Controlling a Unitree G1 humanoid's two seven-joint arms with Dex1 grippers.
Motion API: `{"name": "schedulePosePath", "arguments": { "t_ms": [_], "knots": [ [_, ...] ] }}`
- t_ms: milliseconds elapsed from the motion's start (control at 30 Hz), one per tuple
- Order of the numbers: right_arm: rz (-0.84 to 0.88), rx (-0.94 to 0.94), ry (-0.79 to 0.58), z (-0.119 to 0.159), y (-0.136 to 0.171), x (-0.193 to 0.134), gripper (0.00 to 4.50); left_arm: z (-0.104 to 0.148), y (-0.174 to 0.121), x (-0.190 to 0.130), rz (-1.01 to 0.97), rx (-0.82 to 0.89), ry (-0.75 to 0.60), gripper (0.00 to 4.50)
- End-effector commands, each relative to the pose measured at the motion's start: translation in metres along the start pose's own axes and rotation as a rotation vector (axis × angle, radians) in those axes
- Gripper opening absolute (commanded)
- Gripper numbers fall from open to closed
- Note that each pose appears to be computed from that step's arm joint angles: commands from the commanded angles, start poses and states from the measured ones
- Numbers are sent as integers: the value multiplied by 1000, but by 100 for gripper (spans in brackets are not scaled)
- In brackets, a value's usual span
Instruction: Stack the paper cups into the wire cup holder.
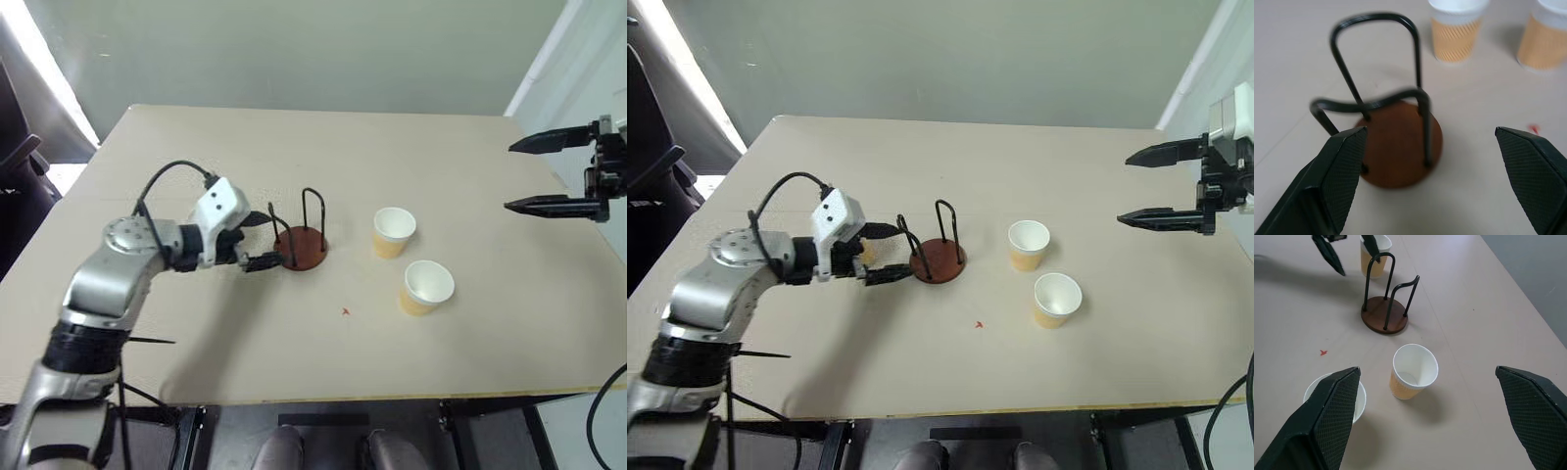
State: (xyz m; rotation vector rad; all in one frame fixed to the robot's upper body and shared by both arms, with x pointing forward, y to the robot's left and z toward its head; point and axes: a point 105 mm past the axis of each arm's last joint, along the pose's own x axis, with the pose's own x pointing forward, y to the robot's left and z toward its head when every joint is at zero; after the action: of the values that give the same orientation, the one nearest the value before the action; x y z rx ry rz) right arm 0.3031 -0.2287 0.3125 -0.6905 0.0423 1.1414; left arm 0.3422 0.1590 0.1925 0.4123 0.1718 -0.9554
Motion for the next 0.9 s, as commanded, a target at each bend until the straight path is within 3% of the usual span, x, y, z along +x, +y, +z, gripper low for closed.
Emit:
{"name": "schedulePosePath", "arguments": {
  "t_ms": [33,233,300,367,667,833,900],
  "knots": [
    [-58,-51,-23,16,-2,-15,450,13,9,9,46,31,-41,447],
    [-77,-48,-16,13,-2,-15,450,22,27,18,116,-20,-106,447],
    [-82,-47,-14,12,-2,-14,450,23,25,17,99,-24,-113,412],
    [-85,-46,-13,11,-2,-15,450,22,25,15,96,-28,-112,357],
    [-89,-48,-18,9,-3,-13,450,23,21,5,65,-37,-113,14],
    [-86,-51,-21,9,-3,-12,450,28,9,6,-11,-45,-130,2],
    [-85,-52,-20,9,-4,-12,450,33,-12,2,-129,-51,-143,2]
  ]
}}
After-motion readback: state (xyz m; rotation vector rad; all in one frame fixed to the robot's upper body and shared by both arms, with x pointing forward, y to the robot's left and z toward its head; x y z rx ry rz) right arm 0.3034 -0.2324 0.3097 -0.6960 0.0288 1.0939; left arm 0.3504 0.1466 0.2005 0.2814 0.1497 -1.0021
